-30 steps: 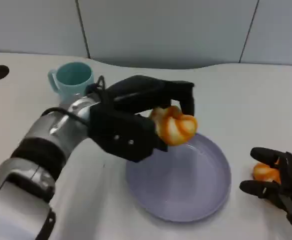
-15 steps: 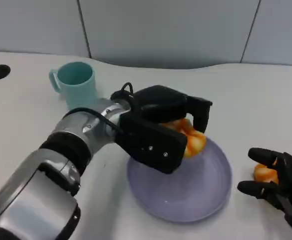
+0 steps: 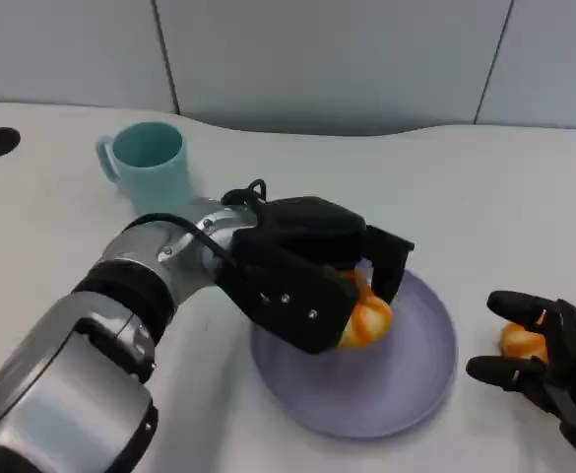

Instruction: Grasp the bread from the table and place it into the plate.

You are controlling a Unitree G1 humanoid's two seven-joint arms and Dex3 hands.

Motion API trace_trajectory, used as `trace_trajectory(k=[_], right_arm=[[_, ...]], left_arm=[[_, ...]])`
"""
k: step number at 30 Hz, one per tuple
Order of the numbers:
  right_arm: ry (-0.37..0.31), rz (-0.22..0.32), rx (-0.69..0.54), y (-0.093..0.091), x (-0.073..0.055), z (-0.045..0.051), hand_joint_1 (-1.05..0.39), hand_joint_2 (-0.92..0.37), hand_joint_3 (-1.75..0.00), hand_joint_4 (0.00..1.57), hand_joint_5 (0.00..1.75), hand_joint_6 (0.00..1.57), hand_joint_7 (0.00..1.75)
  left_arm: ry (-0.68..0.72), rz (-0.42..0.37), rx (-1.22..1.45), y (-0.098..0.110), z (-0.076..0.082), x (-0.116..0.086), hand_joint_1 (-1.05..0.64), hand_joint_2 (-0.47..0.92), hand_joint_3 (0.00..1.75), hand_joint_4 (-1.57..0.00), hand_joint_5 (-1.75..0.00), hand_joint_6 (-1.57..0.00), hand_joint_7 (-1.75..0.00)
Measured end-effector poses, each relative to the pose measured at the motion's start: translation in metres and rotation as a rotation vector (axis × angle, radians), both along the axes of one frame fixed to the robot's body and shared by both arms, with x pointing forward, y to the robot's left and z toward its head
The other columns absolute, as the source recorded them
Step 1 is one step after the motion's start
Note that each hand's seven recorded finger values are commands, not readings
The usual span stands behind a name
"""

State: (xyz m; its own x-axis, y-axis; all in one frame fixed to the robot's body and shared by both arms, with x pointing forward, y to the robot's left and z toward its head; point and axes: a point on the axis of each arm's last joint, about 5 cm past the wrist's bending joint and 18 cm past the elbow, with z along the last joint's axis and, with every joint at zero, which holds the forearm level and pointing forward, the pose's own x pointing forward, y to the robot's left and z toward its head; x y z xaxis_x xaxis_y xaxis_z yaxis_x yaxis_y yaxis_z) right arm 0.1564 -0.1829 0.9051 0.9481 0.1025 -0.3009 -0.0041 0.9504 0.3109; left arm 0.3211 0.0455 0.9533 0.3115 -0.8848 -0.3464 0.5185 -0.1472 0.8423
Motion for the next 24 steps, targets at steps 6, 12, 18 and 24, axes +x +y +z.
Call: trace_trajectory(k=[6,12,18,24], right_arm=[[0.0,0.0,0.0,0.0,0.0,0.0,-0.36,-0.92,-0.45,0.46,1.02,0.46,0.73],[0.0,0.0,-0.002,0.0,0.0,0.0001,-0.36,-0.92,-0.45,0.45,1.02,0.46,0.72],[-0.001,0.001,-0.001,0.0,0.0,0.0001,-0.35,-0.92,-0.49,0.43,1.02,0.46,0.71],[-0.001,0.001,-0.001,0.0,0.0,0.0,-0.35,-0.92,-0.47,0.43,1.01,0.46,0.72]], left_arm=[[0.048,-0.038,0.06,0.0,0.008,0.003,-0.56,0.81,0.0,-0.06,-0.91,-0.37,-0.56],[0.045,-0.051,0.066,0.003,0.012,0.005,-0.65,0.82,0.0,0.0,-0.64,-0.35,-0.17],[0.027,-0.063,0.06,0.004,0.016,0.006,-0.78,0.86,0.01,0.0,-0.15,-0.18,-0.04],[0.004,-0.059,0.049,0.004,0.017,0.006,-0.83,0.87,0.01,0.0,0.0,-0.13,-0.01]])
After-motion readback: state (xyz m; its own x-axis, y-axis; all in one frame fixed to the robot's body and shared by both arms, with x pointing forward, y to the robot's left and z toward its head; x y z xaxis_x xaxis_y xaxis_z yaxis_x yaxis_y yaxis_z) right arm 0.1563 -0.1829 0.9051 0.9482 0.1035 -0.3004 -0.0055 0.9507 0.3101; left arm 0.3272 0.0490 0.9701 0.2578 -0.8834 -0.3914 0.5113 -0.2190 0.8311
